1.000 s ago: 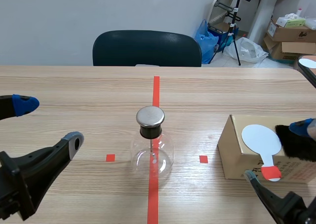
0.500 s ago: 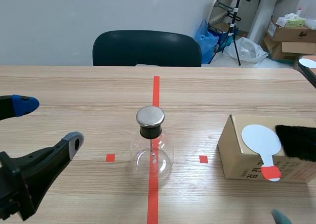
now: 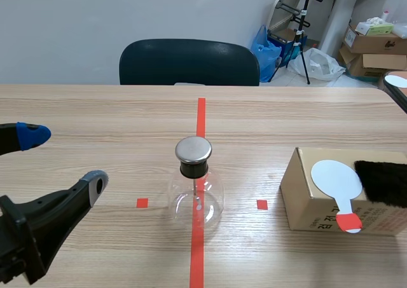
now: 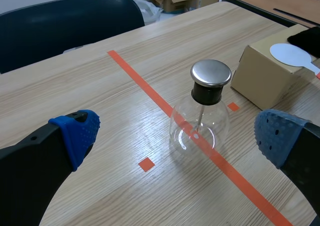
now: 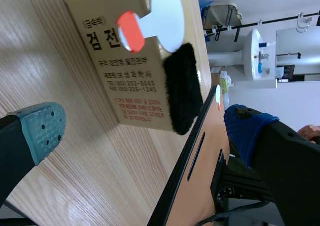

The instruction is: Do the electroscope experiment

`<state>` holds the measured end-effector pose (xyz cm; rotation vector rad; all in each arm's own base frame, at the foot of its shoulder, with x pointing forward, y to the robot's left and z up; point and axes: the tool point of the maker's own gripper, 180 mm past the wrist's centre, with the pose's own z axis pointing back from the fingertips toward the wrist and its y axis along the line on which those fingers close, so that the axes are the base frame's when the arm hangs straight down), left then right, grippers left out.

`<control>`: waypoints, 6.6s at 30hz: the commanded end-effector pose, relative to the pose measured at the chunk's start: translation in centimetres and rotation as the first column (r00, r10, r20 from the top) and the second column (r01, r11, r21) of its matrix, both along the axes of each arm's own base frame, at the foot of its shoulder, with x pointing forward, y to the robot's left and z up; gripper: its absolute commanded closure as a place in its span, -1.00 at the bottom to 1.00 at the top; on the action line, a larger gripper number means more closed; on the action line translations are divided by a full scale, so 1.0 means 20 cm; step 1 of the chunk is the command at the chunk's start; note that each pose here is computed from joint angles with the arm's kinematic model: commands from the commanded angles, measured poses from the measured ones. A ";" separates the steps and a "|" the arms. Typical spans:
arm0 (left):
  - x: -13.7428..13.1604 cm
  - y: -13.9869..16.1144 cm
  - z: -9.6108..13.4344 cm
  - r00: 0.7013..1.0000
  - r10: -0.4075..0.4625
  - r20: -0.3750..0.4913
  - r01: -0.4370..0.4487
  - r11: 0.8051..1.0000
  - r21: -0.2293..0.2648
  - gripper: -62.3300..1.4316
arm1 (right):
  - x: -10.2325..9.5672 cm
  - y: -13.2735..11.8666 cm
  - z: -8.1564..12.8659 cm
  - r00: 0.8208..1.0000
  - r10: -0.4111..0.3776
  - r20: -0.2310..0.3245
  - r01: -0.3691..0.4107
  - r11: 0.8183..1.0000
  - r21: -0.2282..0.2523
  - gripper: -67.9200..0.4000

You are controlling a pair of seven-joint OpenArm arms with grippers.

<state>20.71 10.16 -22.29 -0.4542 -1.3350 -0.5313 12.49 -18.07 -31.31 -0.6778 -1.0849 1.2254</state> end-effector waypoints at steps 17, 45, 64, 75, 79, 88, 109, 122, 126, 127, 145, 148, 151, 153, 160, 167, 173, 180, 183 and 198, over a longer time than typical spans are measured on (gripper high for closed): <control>0.01 -0.02 0.04 1.000 -0.001 0.024 0.002 1.000 -0.024 -1.00 | 0.28 0.03 -0.05 0.955 -0.028 0.294 0.062 0.992 -0.106 -1.00; 0.01 -0.02 0.05 1.000 0.000 0.030 0.001 1.000 -0.029 -1.00 | 0.40 0.16 -0.09 0.943 -0.037 0.332 0.092 0.984 -0.151 -1.00; 0.01 -0.02 0.05 0.999 0.000 0.033 0.001 1.000 -0.031 -1.00 | 0.40 0.17 -0.09 0.940 -0.023 0.339 0.081 0.984 -0.157 -0.98; 0.01 -0.02 0.05 0.999 0.000 0.033 0.001 0.999 -0.032 -1.00 | 0.39 0.16 -0.09 0.942 -0.036 0.333 0.094 0.983 -0.158 -0.08; 0.01 -0.02 0.08 0.999 0.001 0.054 0.002 0.999 -0.048 -1.00 | 0.39 0.14 -0.09 0.942 -0.052 0.332 0.110 0.981 -0.160 0.23; 0.01 -0.02 0.07 0.999 0.001 0.050 0.002 0.999 -0.044 -1.00 | 0.39 0.15 -0.09 0.942 -0.048 0.332 0.106 0.982 -0.159 0.77; 0.00 -0.02 0.03 1.000 -0.001 0.008 0.001 1.000 -0.012 -1.00 | 0.39 0.15 -0.09 0.942 -0.048 0.333 0.106 0.981 -0.159 0.96; 0.00 -0.02 0.02 1.000 -0.001 0.006 0.001 1.000 -0.010 -1.00 | 0.39 0.14 -0.09 0.942 -0.048 0.333 0.106 0.981 -0.159 0.96; 0.00 -0.02 0.02 1.000 -0.001 0.003 0.001 1.000 -0.008 -1.00 | 0.39 0.14 -0.09 0.942 -0.048 0.333 0.106 0.981 -0.159 0.96; 0.00 -0.02 0.02 1.000 -0.001 0.003 0.001 1.000 -0.008 -1.00 | 0.39 0.14 -0.09 0.942 -0.048 0.333 0.106 0.981 -0.159 0.96; 0.00 -0.02 0.02 1.000 -0.001 -0.001 0.001 1.000 -0.006 -1.00 | 0.39 0.14 -0.09 0.942 -0.049 0.333 0.107 0.981 -0.159 0.96; 0.00 -0.02 0.02 1.000 -0.001 -0.001 0.001 1.000 -0.006 -1.00 | 0.39 0.14 -0.09 0.942 -0.049 0.333 0.107 0.981 -0.159 0.96; 0.00 -0.02 0.00 1.000 -0.002 -0.014 0.002 1.000 0.004 -1.00 | 0.39 0.14 -0.09 0.942 -0.049 0.333 0.107 0.981 -0.159 0.96; 0.00 -0.02 0.00 1.000 -0.002 -0.016 0.002 1.000 0.006 -1.00 | 0.39 0.14 -0.09 0.942 -0.049 0.333 0.107 0.981 -0.159 0.96; 0.00 -0.02 0.00 1.000 -0.002 -0.019 0.002 1.000 0.008 -1.00 | 0.39 0.14 -0.09 0.942 -0.049 0.333 0.107 0.981 -0.159 0.96; 0.00 -0.02 0.00 1.000 -0.002 -0.019 0.002 1.000 0.008 -1.00 | 0.39 0.14 -0.09 0.942 -0.049 0.333 0.107 0.981 -0.159 0.96; 0.00 -0.02 0.00 1.000 -0.002 -0.018 0.002 1.000 0.007 -1.00 | 0.39 0.14 -0.09 0.942 -0.049 0.333 0.107 0.981 -0.159 0.96; 0.00 -0.02 0.00 1.000 -0.002 -0.018 0.002 1.000 0.007 -1.00 | 0.39 0.14 -0.09 0.942 -0.049 0.333 0.107 0.981 -0.159 0.96; 0.00 -0.02 0.00 1.000 -0.002 -0.018 0.002 1.000 0.007 -1.00 | 0.39 0.14 -0.09 0.942 -0.049 0.333 0.107 0.981 -0.159 0.96; 0.00 -0.02 0.00 1.000 -0.002 -0.018 0.002 1.000 0.007 -1.00 | 0.39 0.14 -0.09 0.942 -0.049 0.333 0.107 0.981 -0.159 0.96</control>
